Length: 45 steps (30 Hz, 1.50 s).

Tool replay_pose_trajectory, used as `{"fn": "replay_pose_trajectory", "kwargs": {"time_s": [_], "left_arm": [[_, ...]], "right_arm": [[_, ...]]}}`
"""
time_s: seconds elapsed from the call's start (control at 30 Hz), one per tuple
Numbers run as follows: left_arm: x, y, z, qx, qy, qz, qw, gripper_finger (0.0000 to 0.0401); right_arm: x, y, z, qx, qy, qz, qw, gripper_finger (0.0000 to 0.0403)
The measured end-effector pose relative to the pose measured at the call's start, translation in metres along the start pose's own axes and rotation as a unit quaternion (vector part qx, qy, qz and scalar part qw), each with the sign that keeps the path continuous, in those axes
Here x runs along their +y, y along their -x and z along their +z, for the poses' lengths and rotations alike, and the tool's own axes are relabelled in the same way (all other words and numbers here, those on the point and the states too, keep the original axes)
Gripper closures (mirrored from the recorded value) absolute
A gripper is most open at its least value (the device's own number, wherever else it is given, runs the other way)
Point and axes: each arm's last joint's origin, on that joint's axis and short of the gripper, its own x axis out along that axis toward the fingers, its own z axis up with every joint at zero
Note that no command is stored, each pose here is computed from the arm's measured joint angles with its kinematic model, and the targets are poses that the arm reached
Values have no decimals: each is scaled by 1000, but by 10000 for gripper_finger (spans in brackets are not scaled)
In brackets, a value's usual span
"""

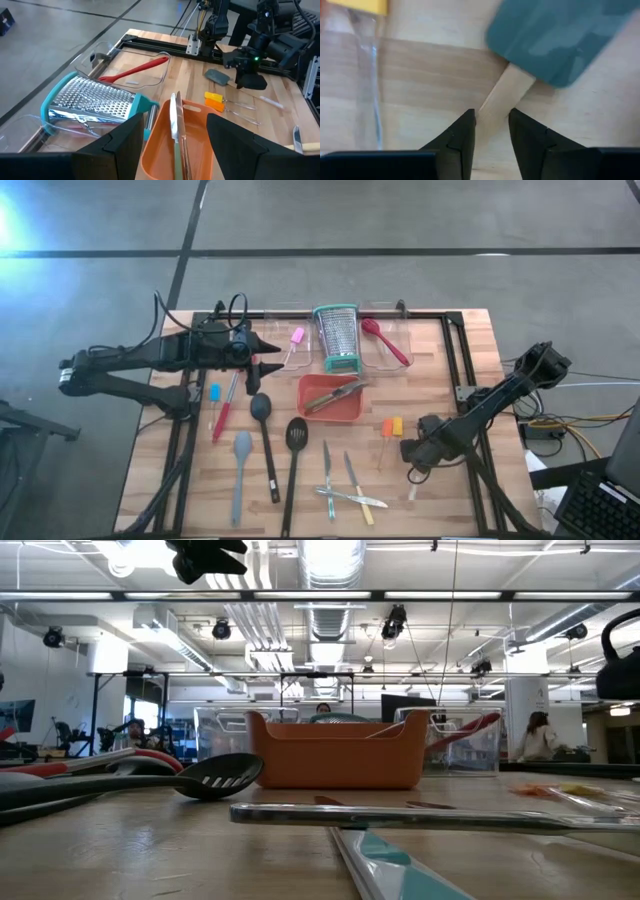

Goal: Pick & Place Kitchen Items
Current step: Put the gray spatula into the left transparent bin

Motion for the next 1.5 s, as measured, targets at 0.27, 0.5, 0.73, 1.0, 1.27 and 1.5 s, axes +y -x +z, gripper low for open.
{"fn": "replay_pose_trajectory", "kwargs": {"time_s": [0.27,0.5,0.73,1.0,1.27,1.5], "left_arm": [[0,0,0,-2,-2,0,1000,178],[0,0,0,-2,-10,2,1000,178],[0,0,1,-3,-14,2,1000,178],[0,0,1,-5,-14,2,1000,178],[0,0,1,-5,-21,2,1000,178],[0,0,1,-5,-26,2,1000,178]], "right_arm": [[-5,2,-3,12,13,-14,1000,373],[-5,5,-3,16,9,-7,1000,395],[-7,8,-2,21,4,-1,1000,396],[-4,16,-5,17,6,5,1000,396],[-3,39,-7,-21,18,-4,1000,396],[-2,63,-7,-54,20,-10,998,395]]}}
